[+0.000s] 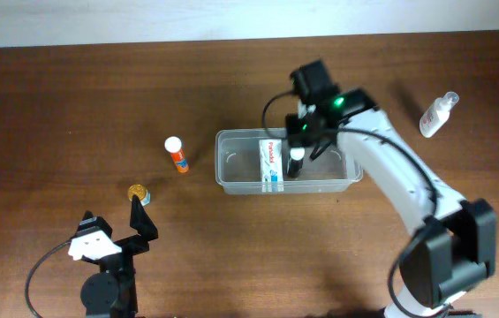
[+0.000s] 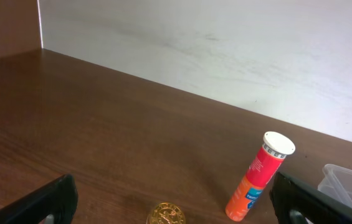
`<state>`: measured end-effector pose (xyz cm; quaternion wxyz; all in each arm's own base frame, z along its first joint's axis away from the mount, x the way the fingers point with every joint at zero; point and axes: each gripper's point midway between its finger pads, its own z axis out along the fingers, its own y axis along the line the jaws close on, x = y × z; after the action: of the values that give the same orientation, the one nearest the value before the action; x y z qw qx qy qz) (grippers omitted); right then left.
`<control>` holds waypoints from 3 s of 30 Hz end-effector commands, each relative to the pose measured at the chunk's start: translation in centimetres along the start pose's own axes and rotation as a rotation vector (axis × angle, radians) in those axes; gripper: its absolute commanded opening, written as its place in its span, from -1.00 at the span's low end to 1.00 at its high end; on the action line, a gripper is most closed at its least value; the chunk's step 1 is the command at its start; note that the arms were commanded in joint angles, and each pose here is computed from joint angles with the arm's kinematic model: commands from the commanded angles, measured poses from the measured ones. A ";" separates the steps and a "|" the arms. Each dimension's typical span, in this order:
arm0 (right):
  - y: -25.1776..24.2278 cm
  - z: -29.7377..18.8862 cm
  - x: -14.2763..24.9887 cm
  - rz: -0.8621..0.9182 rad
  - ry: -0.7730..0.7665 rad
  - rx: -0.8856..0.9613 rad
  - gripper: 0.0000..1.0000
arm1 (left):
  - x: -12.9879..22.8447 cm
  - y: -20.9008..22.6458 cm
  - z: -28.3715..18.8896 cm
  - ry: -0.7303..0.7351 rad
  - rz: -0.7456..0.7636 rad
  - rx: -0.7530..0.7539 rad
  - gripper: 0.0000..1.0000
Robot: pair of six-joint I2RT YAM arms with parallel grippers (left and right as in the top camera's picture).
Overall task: Pack container
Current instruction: 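Lower the brown bottle upright into the container and release, then move the right gripper to the white spray bottle and grasp it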
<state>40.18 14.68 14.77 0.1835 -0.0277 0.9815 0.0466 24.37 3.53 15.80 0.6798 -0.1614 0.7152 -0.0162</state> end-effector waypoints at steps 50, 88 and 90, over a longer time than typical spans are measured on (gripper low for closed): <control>-33.6 7.4 -4.1 0.172 0.000 0.176 0.54 | 0.0 0.3 0.0 -0.004 -0.006 -0.016 0.99; -22.3 -14.3 -5.2 0.243 -0.155 -0.102 -0.55 | 0.0 0.3 0.0 -0.004 -0.006 -0.016 0.99; -20.6 -15.6 -4.6 0.225 -0.151 -0.122 -0.55 | 0.0 0.3 0.0 -0.004 -0.006 -0.015 0.99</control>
<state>41.10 -10.57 25.09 0.2041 0.1017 0.9698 0.0867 24.37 3.53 15.80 0.6798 -0.1614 0.7152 -0.0162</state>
